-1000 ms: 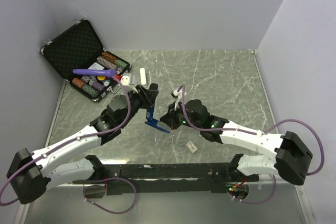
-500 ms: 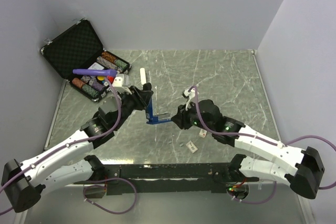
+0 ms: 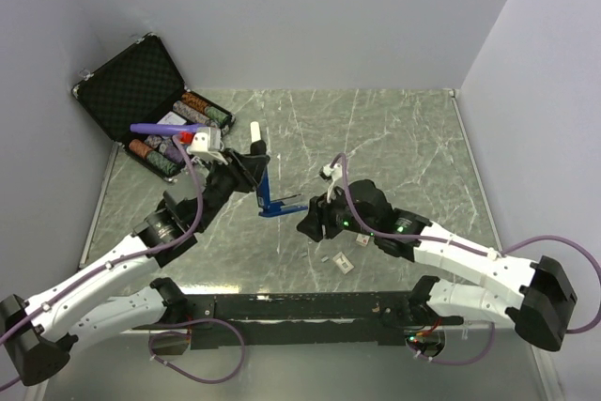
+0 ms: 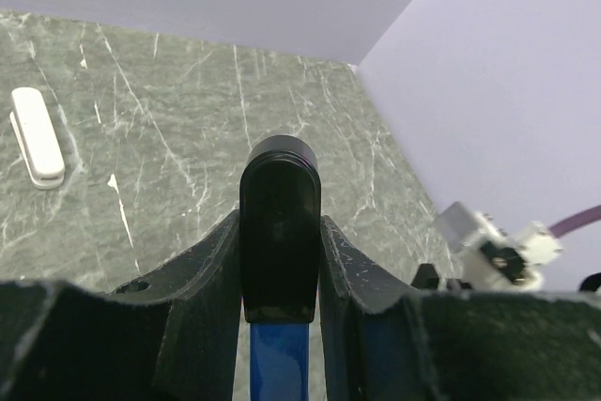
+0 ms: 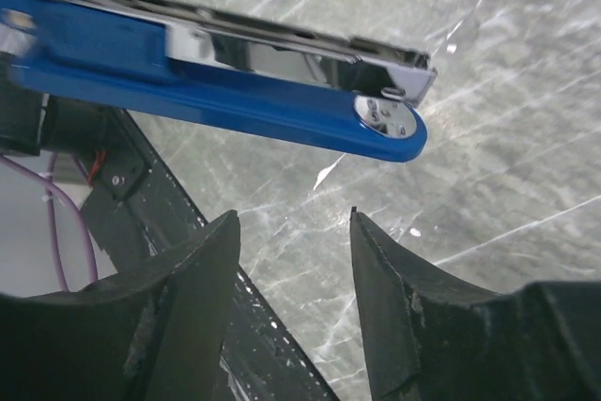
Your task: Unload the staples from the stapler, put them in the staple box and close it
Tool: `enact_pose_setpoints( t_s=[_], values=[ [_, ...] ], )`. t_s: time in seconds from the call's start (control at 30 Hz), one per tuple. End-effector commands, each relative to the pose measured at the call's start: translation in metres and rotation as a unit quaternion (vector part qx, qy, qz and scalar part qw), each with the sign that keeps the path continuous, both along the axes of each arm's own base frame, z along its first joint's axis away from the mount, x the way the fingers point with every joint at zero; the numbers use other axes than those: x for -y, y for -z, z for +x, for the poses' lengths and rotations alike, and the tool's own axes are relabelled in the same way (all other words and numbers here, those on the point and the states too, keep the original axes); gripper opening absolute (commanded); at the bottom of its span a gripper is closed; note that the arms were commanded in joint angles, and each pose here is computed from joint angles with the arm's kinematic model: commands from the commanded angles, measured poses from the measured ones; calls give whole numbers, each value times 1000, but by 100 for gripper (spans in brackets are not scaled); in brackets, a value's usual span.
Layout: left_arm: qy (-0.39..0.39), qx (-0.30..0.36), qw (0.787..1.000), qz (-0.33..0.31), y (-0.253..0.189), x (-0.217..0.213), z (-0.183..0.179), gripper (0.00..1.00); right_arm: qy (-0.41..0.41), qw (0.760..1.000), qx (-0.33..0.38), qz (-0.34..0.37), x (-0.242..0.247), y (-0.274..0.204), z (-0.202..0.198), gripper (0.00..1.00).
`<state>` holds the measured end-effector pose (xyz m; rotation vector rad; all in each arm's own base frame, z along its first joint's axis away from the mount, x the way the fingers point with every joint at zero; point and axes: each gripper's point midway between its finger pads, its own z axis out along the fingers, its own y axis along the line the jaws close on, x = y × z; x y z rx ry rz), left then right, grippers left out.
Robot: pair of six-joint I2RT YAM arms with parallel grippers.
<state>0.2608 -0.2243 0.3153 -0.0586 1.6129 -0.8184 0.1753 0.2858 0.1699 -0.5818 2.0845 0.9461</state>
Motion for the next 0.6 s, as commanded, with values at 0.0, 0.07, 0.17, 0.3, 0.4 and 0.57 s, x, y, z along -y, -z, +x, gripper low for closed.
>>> enact_pose_setpoints(
  t_s=[0.0,0.07,0.17,0.3,0.4,0.57],
  values=[
    [8,60,996,-62,-63,-7,-10,1,4,999,-9,39,-13,-18,4,59],
    [10,61,996,-61,-64,-7,-12,1,8,999,-8,52,-15,-22,5,59],
    [10,63,996,-62,-65,-8,-13,1,33,997,-27,58,-12,-24,7,65],
    [13,69,995,-66,-65,-10,-16,1,62,990,-64,106,-14,-41,5,68],
    [13,75,995,-70,-68,-11,-17,1,97,983,-100,116,-14,-45,9,69],
    [16,83,994,-70,-70,-13,-21,1,136,965,-128,186,-11,-65,12,68]
  ],
)
